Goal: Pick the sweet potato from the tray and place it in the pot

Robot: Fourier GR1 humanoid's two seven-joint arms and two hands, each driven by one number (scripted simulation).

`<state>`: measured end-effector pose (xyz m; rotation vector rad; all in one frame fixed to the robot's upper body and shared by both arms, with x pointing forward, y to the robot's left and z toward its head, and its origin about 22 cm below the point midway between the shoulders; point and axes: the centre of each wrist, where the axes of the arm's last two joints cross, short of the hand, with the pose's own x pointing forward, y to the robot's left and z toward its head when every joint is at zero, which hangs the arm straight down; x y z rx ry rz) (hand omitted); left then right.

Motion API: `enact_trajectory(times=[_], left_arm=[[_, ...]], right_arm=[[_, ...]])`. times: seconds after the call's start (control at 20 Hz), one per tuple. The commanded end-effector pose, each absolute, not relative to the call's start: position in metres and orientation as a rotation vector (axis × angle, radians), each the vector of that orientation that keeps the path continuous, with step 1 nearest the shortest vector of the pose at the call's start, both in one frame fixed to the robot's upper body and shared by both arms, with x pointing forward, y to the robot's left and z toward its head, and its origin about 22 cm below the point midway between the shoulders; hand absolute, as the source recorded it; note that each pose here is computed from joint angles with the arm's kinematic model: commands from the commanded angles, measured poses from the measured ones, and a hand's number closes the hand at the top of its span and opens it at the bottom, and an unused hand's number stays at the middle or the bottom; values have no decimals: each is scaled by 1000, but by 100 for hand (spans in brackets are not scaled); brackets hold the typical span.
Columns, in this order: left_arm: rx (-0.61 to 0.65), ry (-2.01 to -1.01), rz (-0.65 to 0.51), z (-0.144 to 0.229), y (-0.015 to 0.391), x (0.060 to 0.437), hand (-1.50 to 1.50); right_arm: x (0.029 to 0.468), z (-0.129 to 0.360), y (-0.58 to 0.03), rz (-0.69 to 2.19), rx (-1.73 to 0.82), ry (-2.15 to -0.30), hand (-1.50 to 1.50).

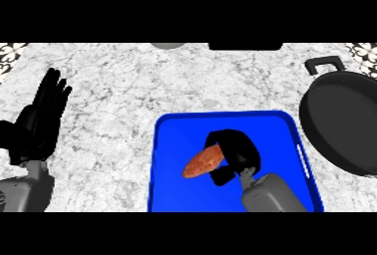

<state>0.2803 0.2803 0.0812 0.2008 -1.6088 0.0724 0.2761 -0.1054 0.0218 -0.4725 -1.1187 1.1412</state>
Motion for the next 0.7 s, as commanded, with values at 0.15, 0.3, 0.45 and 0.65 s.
enact_trajectory(times=[0.15, 0.3, 0.45, 0.65], left_arm=[[223, -1600, 70, 61, 286, 280, 0], [226, -1613, 75, 94, 291, 286, 0], [212, -1604, 83, 74, 282, 278, 0], [200, -1611, 61, 86, 285, 273, 0]], right_arm=[[223, 22, -83, 1306, -412, -1160, 150], [172, 40, -81, 1449, -364, -1209, 150], [141, 52, -92, 1402, -389, -1238, 150], [120, 66, -106, 1379, -455, -1252, 150]])
